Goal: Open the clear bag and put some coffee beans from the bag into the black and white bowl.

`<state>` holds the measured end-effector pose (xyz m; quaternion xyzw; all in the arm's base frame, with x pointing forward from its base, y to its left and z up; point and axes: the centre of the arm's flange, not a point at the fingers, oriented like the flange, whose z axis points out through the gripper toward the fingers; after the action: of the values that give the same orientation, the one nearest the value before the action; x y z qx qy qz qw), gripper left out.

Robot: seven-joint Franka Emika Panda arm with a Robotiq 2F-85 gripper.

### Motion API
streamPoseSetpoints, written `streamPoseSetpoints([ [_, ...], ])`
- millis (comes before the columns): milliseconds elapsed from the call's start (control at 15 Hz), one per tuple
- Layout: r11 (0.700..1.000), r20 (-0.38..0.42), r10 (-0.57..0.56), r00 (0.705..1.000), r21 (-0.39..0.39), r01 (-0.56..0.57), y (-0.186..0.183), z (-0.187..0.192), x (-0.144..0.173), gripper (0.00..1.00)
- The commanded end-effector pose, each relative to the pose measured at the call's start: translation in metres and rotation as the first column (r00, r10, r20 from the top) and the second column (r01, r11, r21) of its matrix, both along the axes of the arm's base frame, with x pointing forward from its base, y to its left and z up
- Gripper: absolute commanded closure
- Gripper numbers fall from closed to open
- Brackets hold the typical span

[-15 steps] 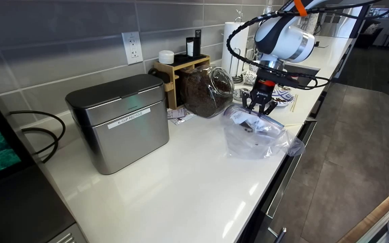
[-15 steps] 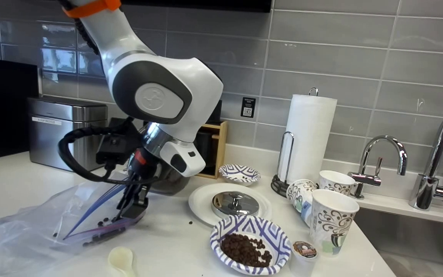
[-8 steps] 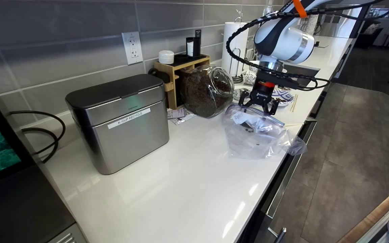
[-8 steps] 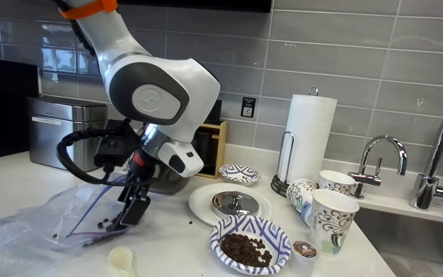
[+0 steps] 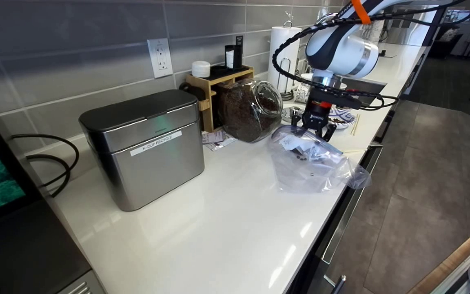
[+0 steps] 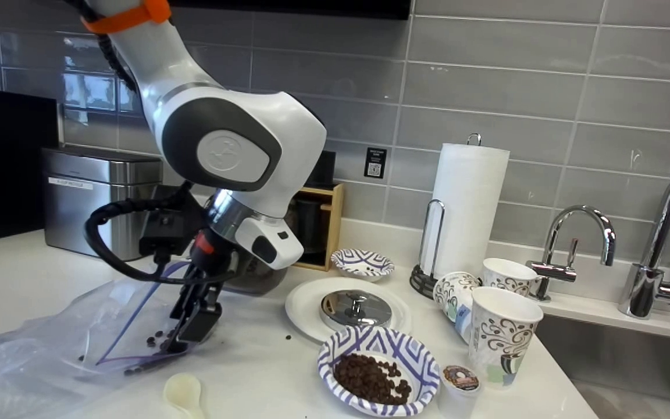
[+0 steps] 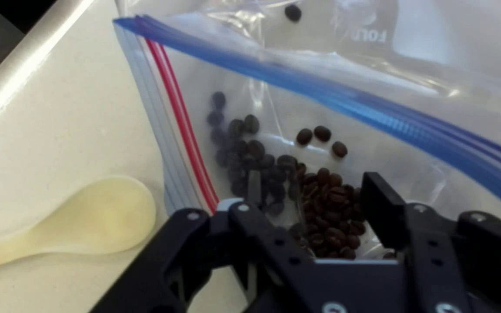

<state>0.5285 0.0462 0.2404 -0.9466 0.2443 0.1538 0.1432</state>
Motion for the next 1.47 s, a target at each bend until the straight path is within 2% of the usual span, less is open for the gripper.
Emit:
streamPoseSetpoints([
  [0,1.000,0.003,0.015,1.000,-0.025,-0.015,0.0042,-0.0081,-0.0054,0.38],
  [267,0.999,0.002,0.022,1.000,-0.032,-0.022,0.0053,-0.0089,-0.0048,0.37],
  [400,0.999,0.000,0.025,1.000,-0.035,-0.025,0.0061,-0.0093,-0.0045,0.45],
  [467,0.999,0.003,0.026,1.000,-0.041,-0.026,0.0062,-0.0096,-0.0043,0.61],
  [533,0.999,0.001,0.028,1.000,-0.042,-0.028,0.0062,-0.0095,-0.0044,0.66],
  [600,0.999,0.002,0.031,1.000,-0.044,-0.031,0.0064,-0.0095,-0.0044,0.63],
  [667,0.998,0.001,0.034,0.999,-0.047,-0.033,0.0064,-0.0096,-0.0043,0.70],
  [867,0.998,-0.001,0.039,0.999,-0.054,-0.039,0.0061,-0.0099,-0.0041,0.79],
  [933,0.998,-0.001,0.040,0.999,-0.055,-0.040,0.0061,-0.0099,-0.0041,0.76],
  [1133,0.998,-0.005,0.042,0.999,-0.055,-0.043,0.0060,-0.0088,-0.0041,0.79],
  [1200,0.998,-0.003,0.039,0.999,-0.051,-0.039,0.0055,-0.0069,-0.0039,0.75],
  [1400,0.999,-0.002,0.030,1.000,-0.036,-0.030,0.0045,-0.0014,-0.0003,0.53],
])
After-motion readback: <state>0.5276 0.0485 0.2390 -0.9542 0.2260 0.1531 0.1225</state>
